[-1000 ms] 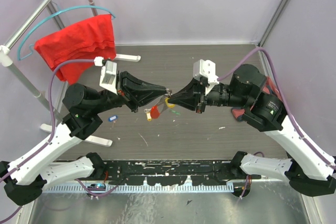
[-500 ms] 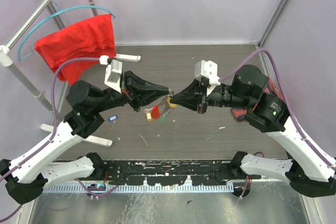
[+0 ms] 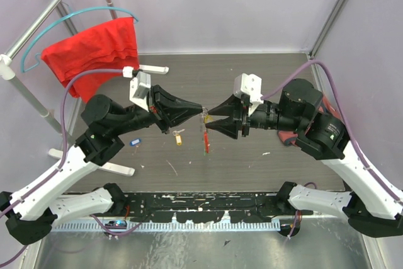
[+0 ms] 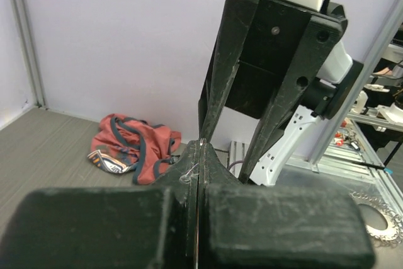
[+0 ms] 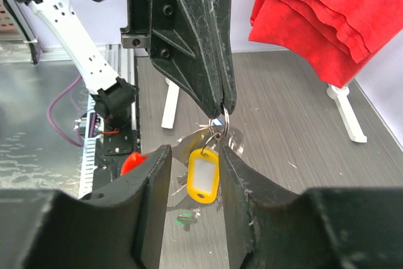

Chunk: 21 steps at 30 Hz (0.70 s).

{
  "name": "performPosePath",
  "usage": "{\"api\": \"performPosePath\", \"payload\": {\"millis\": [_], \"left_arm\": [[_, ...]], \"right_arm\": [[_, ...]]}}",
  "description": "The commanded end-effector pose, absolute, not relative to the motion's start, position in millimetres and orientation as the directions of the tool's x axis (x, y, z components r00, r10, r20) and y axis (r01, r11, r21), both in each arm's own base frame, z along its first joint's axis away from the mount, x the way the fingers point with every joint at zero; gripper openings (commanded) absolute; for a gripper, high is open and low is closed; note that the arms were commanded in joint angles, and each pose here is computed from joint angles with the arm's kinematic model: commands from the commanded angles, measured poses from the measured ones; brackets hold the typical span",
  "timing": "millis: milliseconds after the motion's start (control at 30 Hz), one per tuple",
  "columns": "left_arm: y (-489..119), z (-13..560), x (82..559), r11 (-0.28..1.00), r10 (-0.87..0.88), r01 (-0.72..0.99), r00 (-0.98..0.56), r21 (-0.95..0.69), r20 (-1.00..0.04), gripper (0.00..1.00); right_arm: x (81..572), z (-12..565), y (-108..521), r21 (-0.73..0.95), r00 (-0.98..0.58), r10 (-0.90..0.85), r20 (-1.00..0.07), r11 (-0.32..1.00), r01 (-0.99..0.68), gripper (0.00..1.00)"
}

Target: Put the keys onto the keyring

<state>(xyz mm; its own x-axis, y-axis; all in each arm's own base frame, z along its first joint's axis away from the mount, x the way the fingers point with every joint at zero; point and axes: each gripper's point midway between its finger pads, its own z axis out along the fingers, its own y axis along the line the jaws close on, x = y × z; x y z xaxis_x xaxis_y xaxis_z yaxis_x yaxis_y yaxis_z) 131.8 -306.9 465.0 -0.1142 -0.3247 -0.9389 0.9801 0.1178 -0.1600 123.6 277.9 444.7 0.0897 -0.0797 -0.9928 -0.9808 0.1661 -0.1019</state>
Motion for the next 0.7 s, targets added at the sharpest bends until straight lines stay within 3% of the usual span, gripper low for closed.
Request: {"api": "performPosePath", "payload": {"millis": [0, 100, 233, 333, 433, 567, 667], "left_arm": [[-295.5, 478.7, 139.2, 0.200, -0.339, 0.972, -0.050, -0.125, -0.939, 0.00], [-295.5, 466.5, 149.8, 0.254, -0.303, 0.958, -0.054, -0.135, -0.952, 0.00], [-300.3, 435.0, 168.4, 0.331, -0.228, 0.929, -0.093, -0.167, -0.969, 0.00], [-306.4, 404.3, 180.1, 0.370, -0.169, 0.909, -0.138, -0.192, -0.976, 0.00], [-312.9, 376.7, 190.3, 0.400, -0.113, 0.892, -0.180, -0.211, -0.977, 0.00], [-320.2, 339.8, 205.6, 0.450, -0.053, 0.865, -0.223, -0.223, -0.973, 0.00], [-327.5, 311.3, 216.1, 0.478, -0.007, 0.847, -0.261, -0.232, -0.965, 0.00]], "right_arm": [[122.2, 468.9, 259.4, -0.162, 0.157, -0.040, -0.987, 0.233, -0.959, 0.44], [124.1, 470.1, 249.8, -0.168, 0.163, -0.043, -0.986, 0.278, -0.946, 0.48], [152.7, 466.7, 229.4, -0.115, 0.108, -0.042, -0.993, 0.481, -0.869, 0.52], [178.7, 455.3, 209.6, -0.071, 0.050, -0.051, -0.997, 0.643, -0.763, 0.66], [202.0, 447.3, 180.1, 0.001, -0.005, -0.003, -1.000, 0.801, -0.598, 0.91], [216.3, 442.4, 139.2, 0.072, 0.001, 0.079, -0.997, 0.917, -0.393, 0.96], [215.3, 442.9, 122.9, 0.100, 0.017, 0.113, -0.994, 0.937, -0.335, 0.98]]}}
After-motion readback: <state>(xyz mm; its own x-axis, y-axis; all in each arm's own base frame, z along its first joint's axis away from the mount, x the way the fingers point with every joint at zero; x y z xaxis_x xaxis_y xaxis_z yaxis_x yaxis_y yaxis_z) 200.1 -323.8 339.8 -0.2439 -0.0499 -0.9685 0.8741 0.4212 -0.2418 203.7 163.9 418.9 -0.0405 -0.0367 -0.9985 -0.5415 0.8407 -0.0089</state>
